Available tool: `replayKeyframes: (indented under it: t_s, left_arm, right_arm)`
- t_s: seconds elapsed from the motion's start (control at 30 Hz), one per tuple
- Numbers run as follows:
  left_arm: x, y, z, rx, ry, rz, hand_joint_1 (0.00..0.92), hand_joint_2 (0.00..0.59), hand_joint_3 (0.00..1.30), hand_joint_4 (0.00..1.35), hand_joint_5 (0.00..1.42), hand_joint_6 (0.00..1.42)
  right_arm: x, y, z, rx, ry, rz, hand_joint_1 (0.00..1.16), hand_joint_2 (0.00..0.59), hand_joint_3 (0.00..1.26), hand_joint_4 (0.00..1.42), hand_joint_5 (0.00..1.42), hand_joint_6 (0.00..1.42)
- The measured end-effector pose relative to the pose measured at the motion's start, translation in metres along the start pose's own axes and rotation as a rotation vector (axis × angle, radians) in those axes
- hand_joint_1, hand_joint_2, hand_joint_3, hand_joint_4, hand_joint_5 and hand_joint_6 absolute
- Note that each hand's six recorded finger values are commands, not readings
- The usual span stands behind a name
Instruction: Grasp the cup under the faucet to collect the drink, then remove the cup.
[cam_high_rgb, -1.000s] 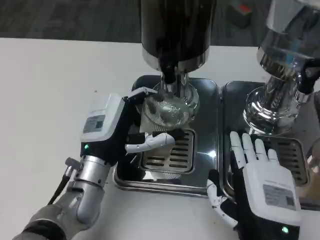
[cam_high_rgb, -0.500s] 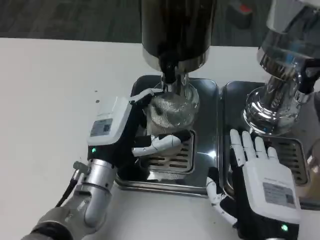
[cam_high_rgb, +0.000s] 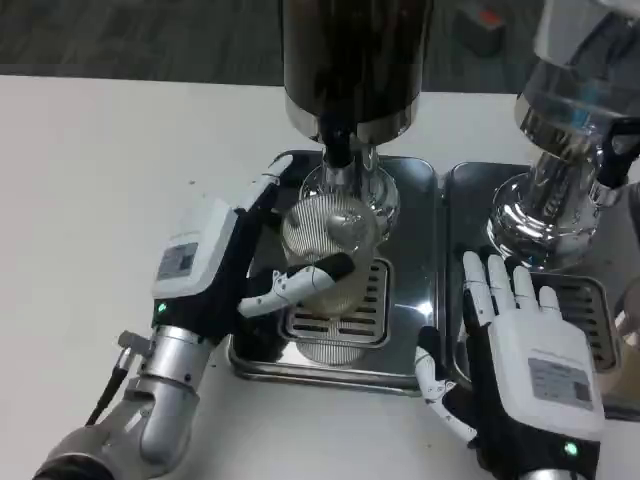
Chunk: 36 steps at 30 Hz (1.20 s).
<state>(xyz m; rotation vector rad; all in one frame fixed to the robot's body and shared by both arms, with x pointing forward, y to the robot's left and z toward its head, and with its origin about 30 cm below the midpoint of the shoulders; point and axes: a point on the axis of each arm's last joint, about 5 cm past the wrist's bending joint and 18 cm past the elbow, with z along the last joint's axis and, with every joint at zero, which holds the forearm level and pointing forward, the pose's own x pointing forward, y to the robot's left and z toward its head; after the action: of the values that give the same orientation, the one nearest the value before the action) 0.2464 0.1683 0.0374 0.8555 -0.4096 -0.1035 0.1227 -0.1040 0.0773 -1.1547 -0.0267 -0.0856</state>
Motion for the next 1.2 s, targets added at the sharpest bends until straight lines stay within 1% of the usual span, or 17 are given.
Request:
replayKeyframes:
  t_s: [0.03,0.07,0.13,0.17,0.27,0.3,0.33,0.43,0.5,0.57,0.67,0.77,0.87,0.9,1.0,1.1,1.2]
  left_arm:
    - [-0.001,0.002,-0.0013,-0.002,-0.004,0.005,0.0,0.0,0.17,0.28,0.56,0.46]
    - [-0.001,0.004,-0.0024,-0.005,-0.006,0.014,0.0,0.0,0.16,0.26,0.54,0.42]
    - [-0.002,0.015,-0.0074,-0.016,0.007,0.066,0.0,0.0,0.13,0.22,0.48,0.32]
    - [-0.004,0.02,-0.0104,-0.012,0.006,0.079,0.0,0.0,0.1,0.21,0.45,0.29]
    - [-0.013,0.03,-0.0181,0.008,0.01,0.092,0.0,0.0,0.01,0.05,0.32,0.17]
    - [-0.015,0.034,-0.0201,0.028,-0.004,0.085,0.0,0.0,0.0,0.01,0.29,0.14]
    - [-0.017,0.039,-0.0219,0.058,-0.032,0.076,0.0,0.0,0.0,0.0,0.26,0.12]
    - [-0.014,0.051,-0.0228,0.101,-0.1,0.073,0.0,0.0,0.0,0.0,0.14,0.05]
    - [-0.013,0.055,-0.0218,0.094,-0.124,0.074,0.0,0.0,0.0,0.0,0.07,0.0]
    - [-0.013,0.06,-0.0202,0.08,-0.153,0.057,0.0,0.0,0.0,0.0,0.01,0.0]
    - [-0.013,0.068,-0.0176,0.083,-0.205,0.023,0.0,0.001,0.0,0.0,0.0,0.0]
    - [-0.01,0.075,-0.0135,0.065,-0.255,-0.022,0.0,0.005,0.0,0.0,0.0,0.0]
    - [-0.006,0.081,-0.0067,-0.02,-0.296,-0.032,0.0,0.011,0.0,0.0,0.0,0.0]
    - [-0.003,0.085,-0.0028,-0.053,-0.325,-0.04,0.0,0.012,0.0,0.0,0.0,0.0]
    - [0.002,0.089,0.0037,-0.078,-0.369,-0.069,0.0,0.023,0.0,0.0,0.0,0.0]
    - [0.007,0.09,0.0104,-0.116,-0.4,-0.11,0.0,0.025,0.0,0.0,0.0,0.0]
    - [0.009,0.086,0.0146,-0.159,-0.412,-0.131,0.0,0.03,0.0,0.0,0.0,0.0]
  right_arm:
    - [0.0,0.0005,0.0002,0.0,0.001,-0.001,0.26,0.484,0.04,0.0,0.0,0.0]
    - [0.0,0.0008,0.0004,0.001,0.002,-0.003,0.23,0.484,0.04,0.0,0.0,0.0]
    - [0.0,0.0021,0.0021,-0.001,0.014,-0.016,0.22,0.481,0.05,0.0,0.0,0.0]
    - [0.0,0.0023,0.0025,-0.003,0.019,-0.024,0.22,0.481,0.05,0.0,0.0,0.0]
    - [0.0,0.0021,0.0014,-0.018,0.033,-0.038,0.21,0.477,0.03,0.0,0.0,0.0]
    - [0.0,0.0021,0.0012,-0.021,0.034,-0.039,0.2,0.47,0.02,0.0,0.0,0.0]
    - [0.0,0.002,0.0007,-0.025,0.033,-0.039,0.2,0.468,0.02,0.0,0.0,0.0]
    - [0.001,0.0014,-0.0024,-0.044,0.024,-0.037,0.2,0.467,0.01,0.0,0.0,0.0]
    - [0.003,0.0016,-0.0047,-0.061,0.017,-0.031,0.19,0.467,0.01,0.0,0.0,0.0]
    - [0.005,0.0018,-0.0067,-0.075,0.011,-0.021,0.19,0.467,0.01,0.0,0.0,0.0]
    - [0.007,0.001,-0.0075,-0.084,0.003,-0.017,0.19,0.467,0.0,0.0,0.0,0.0]
    - [0.007,0.0005,-0.0092,-0.091,0.003,-0.011,0.19,0.466,0.0,0.0,0.0,0.0]
    - [0.008,0.0003,-0.0097,-0.093,0.003,-0.01,0.19,0.466,0.0,0.0,0.0,0.0]
    - [0.008,0.0003,-0.0095,-0.092,0.004,-0.009,0.19,0.466,0.0,0.0,0.0,0.0]
    - [0.008,0.0004,-0.0091,-0.089,0.004,-0.008,0.19,0.466,0.0,0.0,0.0,0.0]
    - [0.008,0.0005,-0.0084,-0.085,0.007,-0.003,0.19,0.468,0.0,0.0,0.0,0.0]
    - [0.008,0.0007,-0.007,-0.077,0.012,-0.005,0.19,0.472,0.0,0.0,0.0,0.0]
